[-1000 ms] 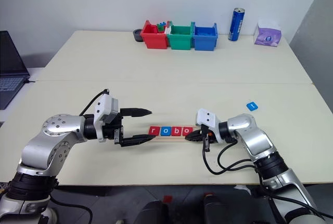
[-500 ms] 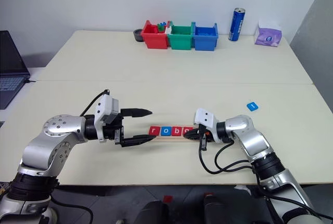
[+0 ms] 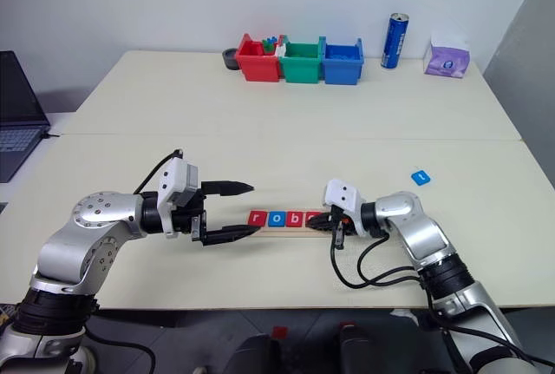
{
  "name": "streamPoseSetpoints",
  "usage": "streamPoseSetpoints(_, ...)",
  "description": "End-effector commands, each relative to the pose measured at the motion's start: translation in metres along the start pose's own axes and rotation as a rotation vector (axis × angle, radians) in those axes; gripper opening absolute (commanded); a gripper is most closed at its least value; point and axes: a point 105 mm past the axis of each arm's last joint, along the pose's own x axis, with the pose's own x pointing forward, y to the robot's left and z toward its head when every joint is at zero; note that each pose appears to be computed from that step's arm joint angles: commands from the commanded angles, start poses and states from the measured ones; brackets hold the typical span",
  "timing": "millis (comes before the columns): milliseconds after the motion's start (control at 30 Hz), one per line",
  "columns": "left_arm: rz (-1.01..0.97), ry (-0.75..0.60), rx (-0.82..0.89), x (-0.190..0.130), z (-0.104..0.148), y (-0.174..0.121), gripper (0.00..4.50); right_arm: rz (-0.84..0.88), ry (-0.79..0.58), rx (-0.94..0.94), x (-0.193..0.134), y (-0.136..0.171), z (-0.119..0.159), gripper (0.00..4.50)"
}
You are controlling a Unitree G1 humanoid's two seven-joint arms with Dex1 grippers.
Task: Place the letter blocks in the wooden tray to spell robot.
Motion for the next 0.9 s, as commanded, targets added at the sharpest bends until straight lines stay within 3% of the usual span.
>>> streamPoseSetpoints(33, 0.003, -0.010, 0.041, -0.001, 0.008, 0.001, 4.50, -0.010, -0.047, -0.032, -0.014, -0.006, 0.022, 0.04)
streamPoseSetpoints(267, -0.005, -0.008, 0.037, 0.000, 0.006, -0.001, 4.50, -0.049, -0.002, -0.034, -0.026, -0.018, 0.013, 0.04)
streamPoseSetpoints(300, -0.005, -0.008, 0.037, 0.000, 0.007, -0.001, 4.50, -0.052, 0.011, -0.036, -0.027, -0.019, 0.010, 0.20)
streamPoseSetpoints(400, -0.006, -0.007, 0.039, 0.001, 0.007, 0.000, 4.50, -0.063, 0.038, -0.034, -0.029, -0.023, 0.001, 0.89)
streamPoseSetpoints(600, -0.008, -0.002, 0.037, -0.001, 0.006, -0.001, 4.50, -0.073, 0.054, -0.029, -0.028, -0.025, -0.007, 3.05)
streamPoseSetpoints(733, -0.006, 0.001, 0.039, -0.002, 0.007, 0.000, 4.50, -0.069, 0.047, -0.021, -0.025, -0.024, -0.009, 2.87)
streamPoseSetpoints(833, -0.005, 0.002, 0.041, -0.002, 0.007, 0.001, 4.50, -0.068, 0.040, -0.019, -0.023, -0.023, -0.008, 2.06)
streamPoseSetpoints(900, -0.005, 0.001, 0.042, -0.002, 0.007, 0.001, 4.50, -0.066, 0.036, -0.021, -0.022, -0.023, -0.007, 1.29)
